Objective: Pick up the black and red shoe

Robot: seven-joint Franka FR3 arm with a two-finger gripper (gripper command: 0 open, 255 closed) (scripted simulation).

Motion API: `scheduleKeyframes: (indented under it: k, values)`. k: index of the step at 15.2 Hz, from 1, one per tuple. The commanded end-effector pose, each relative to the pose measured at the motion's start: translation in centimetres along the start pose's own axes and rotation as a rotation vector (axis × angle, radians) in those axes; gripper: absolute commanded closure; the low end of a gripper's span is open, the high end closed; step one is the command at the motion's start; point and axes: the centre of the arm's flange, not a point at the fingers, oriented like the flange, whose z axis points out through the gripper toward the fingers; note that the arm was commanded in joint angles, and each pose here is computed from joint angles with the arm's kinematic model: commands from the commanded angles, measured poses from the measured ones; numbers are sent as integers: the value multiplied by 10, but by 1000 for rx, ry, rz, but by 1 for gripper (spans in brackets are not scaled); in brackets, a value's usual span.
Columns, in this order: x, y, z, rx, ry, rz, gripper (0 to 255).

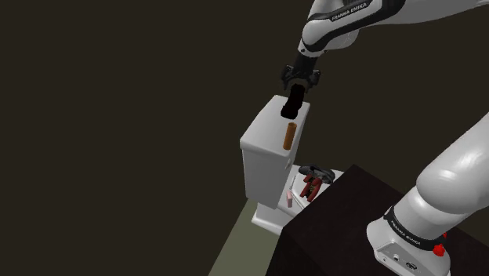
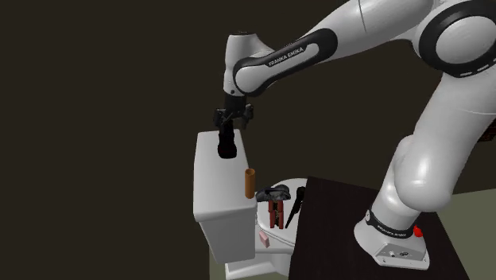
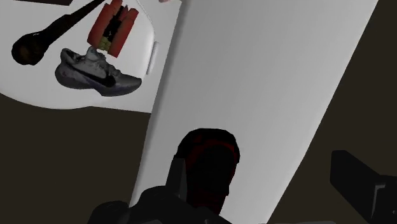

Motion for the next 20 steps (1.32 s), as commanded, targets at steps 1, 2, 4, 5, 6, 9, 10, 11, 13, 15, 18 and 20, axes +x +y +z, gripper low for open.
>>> scheduleKeyframes:
  k: [1,2,4,5,6,9,10,11,13,15,18,20]
  values:
    - [20,2,16,-5,10,60,0]
    - [30,4,23,-7,15,88,0]
    - [51,8,36,-11,25,146,0]
    - [61,11,43,-14,29,174,0]
    - [71,14,50,-16,34,203,0]
    - [102,25,69,-23,49,289,0]
    - [112,29,76,-25,53,317,0]
    - [121,34,82,-27,58,346,0]
    - [122,34,88,-27,59,349,0]
    - [120,35,98,-27,59,349,0]
    - [119,37,114,-27,59,349,0]
    - [118,37,122,-27,59,349,0]
